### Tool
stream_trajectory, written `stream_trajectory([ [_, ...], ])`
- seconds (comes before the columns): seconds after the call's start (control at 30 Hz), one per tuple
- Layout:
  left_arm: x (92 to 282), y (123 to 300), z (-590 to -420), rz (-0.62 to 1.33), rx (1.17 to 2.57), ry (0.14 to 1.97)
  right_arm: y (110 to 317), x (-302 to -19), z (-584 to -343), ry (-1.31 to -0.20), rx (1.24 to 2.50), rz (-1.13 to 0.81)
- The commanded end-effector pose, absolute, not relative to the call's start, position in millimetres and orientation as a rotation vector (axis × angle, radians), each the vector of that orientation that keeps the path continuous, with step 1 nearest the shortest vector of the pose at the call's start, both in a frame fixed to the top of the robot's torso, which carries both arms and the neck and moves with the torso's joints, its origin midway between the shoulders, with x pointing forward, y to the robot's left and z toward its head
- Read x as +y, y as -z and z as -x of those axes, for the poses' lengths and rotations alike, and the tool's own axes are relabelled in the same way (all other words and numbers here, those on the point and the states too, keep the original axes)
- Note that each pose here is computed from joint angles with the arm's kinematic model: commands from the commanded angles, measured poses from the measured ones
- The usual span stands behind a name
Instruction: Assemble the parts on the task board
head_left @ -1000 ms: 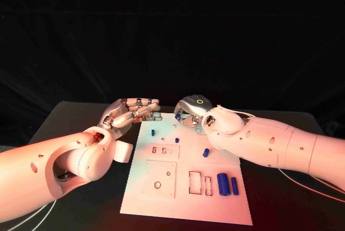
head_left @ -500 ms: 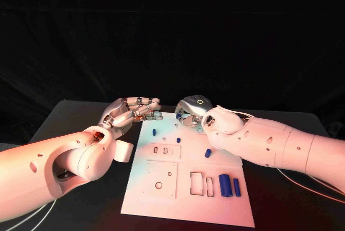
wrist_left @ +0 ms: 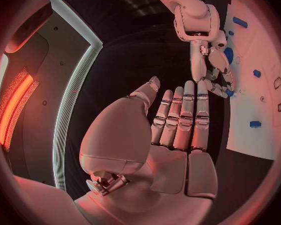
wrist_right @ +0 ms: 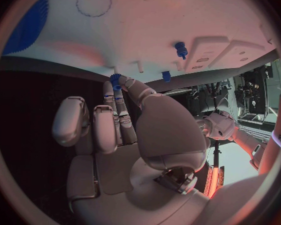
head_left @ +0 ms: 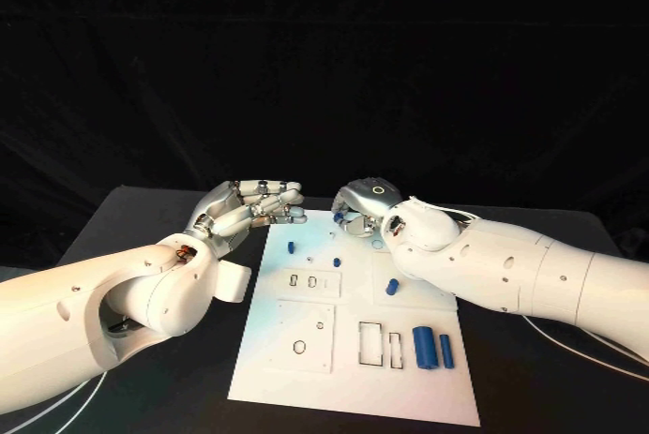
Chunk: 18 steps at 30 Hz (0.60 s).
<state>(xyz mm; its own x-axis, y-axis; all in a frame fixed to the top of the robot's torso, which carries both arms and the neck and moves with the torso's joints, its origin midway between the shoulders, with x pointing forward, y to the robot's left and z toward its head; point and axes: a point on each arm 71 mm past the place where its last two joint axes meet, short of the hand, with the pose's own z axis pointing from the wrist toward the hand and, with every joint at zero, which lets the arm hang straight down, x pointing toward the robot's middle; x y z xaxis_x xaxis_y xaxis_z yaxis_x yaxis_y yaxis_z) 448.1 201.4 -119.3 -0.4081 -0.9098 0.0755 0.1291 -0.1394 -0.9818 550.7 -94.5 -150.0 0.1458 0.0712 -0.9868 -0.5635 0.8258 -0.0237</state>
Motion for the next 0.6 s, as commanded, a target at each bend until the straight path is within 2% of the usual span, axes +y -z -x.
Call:
stream_trajectory([
  [0.03, 199.2, 117.3, -447.1, 0.928, 1.328, 1.690, 151.0, -95.8, -553.1, -0.448, 1.368, 0.439],
  [0.6, 199.8, 115.8, -447.3, 0.927, 1.330, 1.694, 152.2, -95.7, -555.9, -0.429, 1.385, 0.434],
])
